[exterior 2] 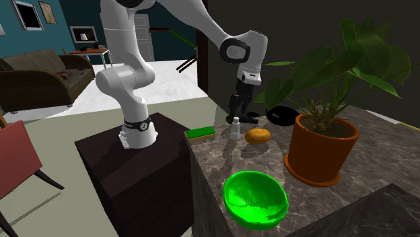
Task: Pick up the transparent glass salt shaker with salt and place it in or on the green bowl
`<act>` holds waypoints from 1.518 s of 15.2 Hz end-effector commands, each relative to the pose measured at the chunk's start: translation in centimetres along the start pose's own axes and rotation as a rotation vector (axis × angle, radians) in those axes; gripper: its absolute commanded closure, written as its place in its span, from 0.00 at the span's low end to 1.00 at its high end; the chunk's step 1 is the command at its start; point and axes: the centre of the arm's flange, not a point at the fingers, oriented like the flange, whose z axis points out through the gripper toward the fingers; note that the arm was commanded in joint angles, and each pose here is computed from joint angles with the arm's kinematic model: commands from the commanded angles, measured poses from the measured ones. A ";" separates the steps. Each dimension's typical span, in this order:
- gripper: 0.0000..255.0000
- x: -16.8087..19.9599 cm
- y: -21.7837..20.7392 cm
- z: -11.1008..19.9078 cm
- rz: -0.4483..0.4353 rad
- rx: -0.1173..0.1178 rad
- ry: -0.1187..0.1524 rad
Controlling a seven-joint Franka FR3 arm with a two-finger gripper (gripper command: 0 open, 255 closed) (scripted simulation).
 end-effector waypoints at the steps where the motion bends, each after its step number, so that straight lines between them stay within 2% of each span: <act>1: 0.00 0.1 -0.4 1.2 0.001 0.000 0.000; 6: 0.00 0.1 -0.4 3.6 0.001 0.000 0.000; 14: 0.00 0.1 -0.4 3.6 0.001 0.000 0.000; 15: 1.00 0.1 -0.4 3.6 0.001 0.000 0.000; 23: 1.00 0.1 -0.3 3.6 0.001 0.000 0.000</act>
